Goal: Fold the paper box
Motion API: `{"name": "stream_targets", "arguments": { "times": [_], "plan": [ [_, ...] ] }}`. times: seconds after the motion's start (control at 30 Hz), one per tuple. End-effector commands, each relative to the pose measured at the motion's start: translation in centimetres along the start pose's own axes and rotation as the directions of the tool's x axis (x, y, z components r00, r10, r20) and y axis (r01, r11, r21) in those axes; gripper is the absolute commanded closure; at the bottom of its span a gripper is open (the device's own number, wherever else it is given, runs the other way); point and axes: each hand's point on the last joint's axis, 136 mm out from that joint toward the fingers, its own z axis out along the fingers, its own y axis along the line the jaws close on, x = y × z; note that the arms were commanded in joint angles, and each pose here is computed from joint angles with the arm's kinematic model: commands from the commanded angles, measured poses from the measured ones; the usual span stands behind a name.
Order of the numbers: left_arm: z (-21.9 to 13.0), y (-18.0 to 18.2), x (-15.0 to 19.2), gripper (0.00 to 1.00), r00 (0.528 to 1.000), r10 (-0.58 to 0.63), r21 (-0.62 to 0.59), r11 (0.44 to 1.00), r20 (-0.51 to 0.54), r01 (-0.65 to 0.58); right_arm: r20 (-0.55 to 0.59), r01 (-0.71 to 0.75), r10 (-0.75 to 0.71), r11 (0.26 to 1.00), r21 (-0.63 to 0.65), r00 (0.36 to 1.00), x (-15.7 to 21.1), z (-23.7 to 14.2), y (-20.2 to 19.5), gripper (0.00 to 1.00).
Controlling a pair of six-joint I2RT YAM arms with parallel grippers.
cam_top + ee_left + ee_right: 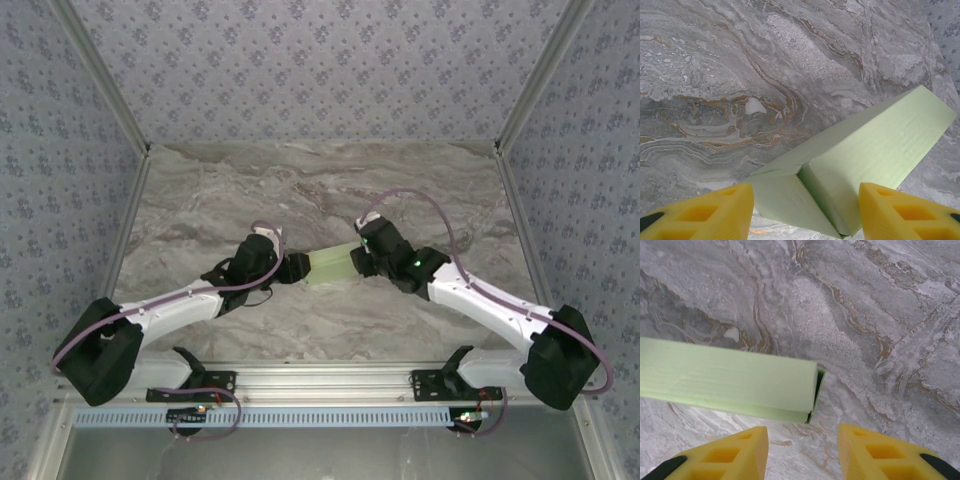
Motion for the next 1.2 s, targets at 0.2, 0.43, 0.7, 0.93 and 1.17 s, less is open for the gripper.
{"name": "stream_targets", "arguments": {
  "times": [0.2, 0.43, 0.7, 0.93, 1.17],
  "plan": [
    [0.3, 1.5, 1.8, 0.44, 0.998, 0.023, -0.062, 0.998, -0.062, -0.027, -0.037, -0.1, 0.095, 0.98, -0.174, 0.995, -2.6, 1.6, -0.5, 0.53],
    [0.3, 1.3, 1.6, 0.44, 0.998, 0.027, -0.059, 0.998, -0.06, -0.031, -0.1, -0.155, 0.137, 0.966, -0.207, 0.985, -1.8, 3.9, -1.0, 0.53],
    [0.4, 1.7, 1.9, 0.45, 0.998, 0.028, -0.068, 0.997, -0.064, -0.033, -0.195, -0.223, 0.185, 0.955, -0.196, 0.963, 2.4, 5.8, -2.3, 0.59],
    [0.7, 2.2, 2.6, 0.49, 0.997, 0.011, -0.076, 0.997, -0.075, -0.017, -0.258, -0.266, 0.215, 0.946, -0.183, 0.942, 6.1, 6.8, -2.4, 0.64],
    [1.2, 1.7, 2.6, 0.54, 0.996, -0.014, -0.039, 0.999, -0.089, 0.01, -0.274, -0.293, 0.23, 0.931, -0.216, 0.934, 6.7, 7.0, -1.7, 0.69]
  ]
}}
